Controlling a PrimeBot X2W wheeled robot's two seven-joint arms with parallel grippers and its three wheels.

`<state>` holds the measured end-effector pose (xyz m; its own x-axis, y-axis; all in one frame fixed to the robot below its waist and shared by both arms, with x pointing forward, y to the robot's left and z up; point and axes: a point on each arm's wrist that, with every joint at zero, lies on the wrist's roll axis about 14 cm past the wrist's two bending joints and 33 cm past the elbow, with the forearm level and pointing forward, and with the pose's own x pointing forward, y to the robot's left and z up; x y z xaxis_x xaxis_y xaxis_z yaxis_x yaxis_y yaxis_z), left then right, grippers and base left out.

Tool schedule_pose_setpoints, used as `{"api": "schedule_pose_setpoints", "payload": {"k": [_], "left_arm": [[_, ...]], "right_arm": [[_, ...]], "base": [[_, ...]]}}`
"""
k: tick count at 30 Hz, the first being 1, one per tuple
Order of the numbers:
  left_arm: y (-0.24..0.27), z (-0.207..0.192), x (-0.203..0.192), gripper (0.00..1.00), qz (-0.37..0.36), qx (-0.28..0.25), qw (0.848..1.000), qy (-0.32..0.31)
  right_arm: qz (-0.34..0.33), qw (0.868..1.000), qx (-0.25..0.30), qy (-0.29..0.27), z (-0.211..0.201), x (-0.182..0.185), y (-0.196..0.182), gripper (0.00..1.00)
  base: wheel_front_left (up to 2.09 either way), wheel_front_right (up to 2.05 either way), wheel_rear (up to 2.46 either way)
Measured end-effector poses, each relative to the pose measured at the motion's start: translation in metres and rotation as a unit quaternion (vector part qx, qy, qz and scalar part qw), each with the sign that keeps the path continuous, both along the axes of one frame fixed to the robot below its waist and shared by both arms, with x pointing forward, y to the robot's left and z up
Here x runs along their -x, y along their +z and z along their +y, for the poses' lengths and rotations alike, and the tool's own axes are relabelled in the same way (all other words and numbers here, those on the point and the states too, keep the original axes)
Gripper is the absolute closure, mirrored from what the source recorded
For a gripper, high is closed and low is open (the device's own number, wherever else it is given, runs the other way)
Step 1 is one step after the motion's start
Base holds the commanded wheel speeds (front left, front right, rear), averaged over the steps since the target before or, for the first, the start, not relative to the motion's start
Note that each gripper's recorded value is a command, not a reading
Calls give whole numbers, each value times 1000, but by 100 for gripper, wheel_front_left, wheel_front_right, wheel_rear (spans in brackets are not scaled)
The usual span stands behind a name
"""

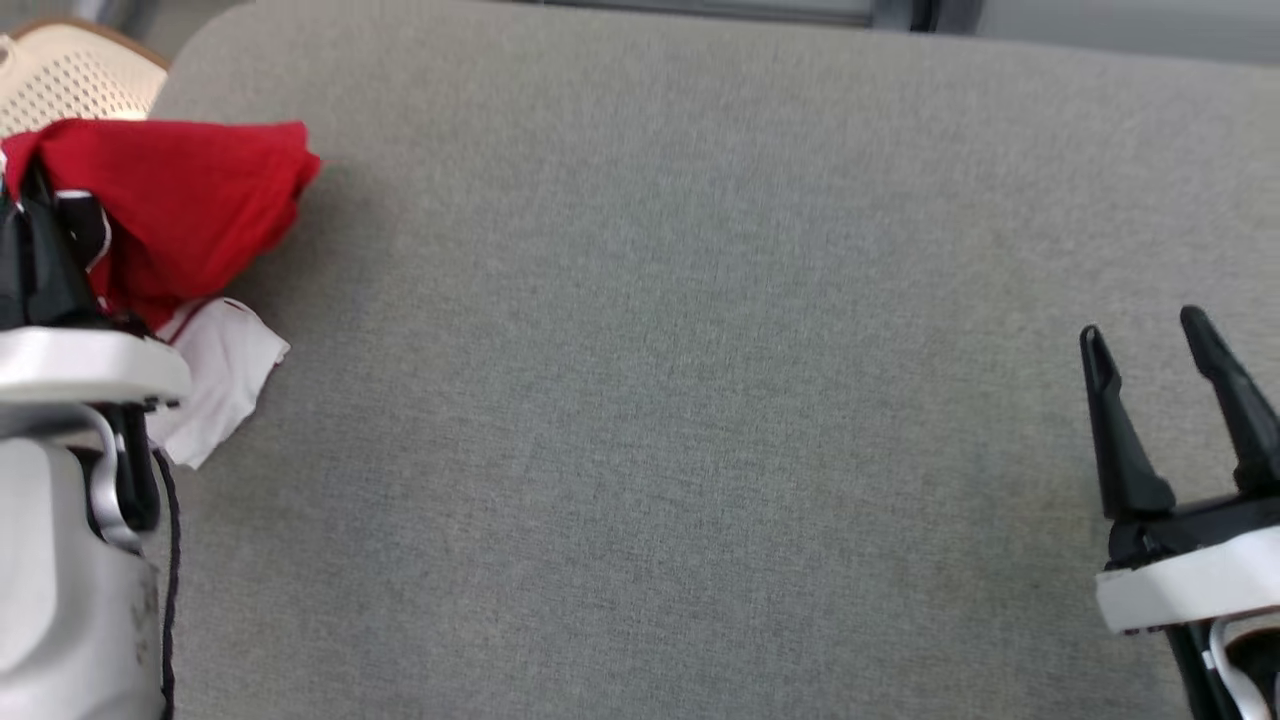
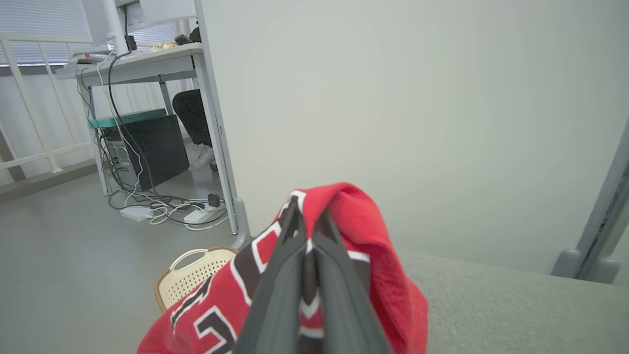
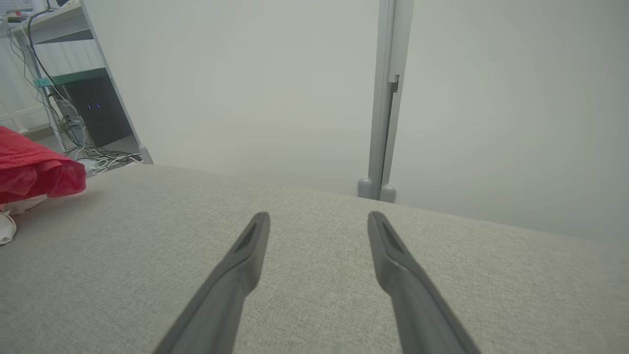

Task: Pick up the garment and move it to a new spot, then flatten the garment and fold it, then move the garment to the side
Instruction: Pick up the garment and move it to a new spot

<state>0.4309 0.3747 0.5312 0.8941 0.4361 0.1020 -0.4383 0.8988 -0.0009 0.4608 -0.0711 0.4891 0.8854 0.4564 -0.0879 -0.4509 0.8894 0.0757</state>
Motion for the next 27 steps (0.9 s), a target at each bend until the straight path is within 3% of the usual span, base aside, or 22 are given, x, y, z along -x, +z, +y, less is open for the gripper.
{"api": "schedule_pose_setpoints", "payload": {"k": [6,14,22,27], "left_arm": [[33,-29,35,100,-49,-26,998,-25],[58,-80,83,100,-68,-12,995,-68],[67,-156,69,100,-72,12,981,-179],[60,-235,37,100,-64,37,951,-301]], "right_arm": [[-18,1000,-6,-2,0,24,21,0],[-54,998,-7,-20,-13,61,53,0],[-69,995,-17,-72,-45,77,67,0],[-77,991,-19,-106,-66,78,71,0]], "base": [[0,0,0],[0,0,0],[0,0,0],[0,0,0]]}}
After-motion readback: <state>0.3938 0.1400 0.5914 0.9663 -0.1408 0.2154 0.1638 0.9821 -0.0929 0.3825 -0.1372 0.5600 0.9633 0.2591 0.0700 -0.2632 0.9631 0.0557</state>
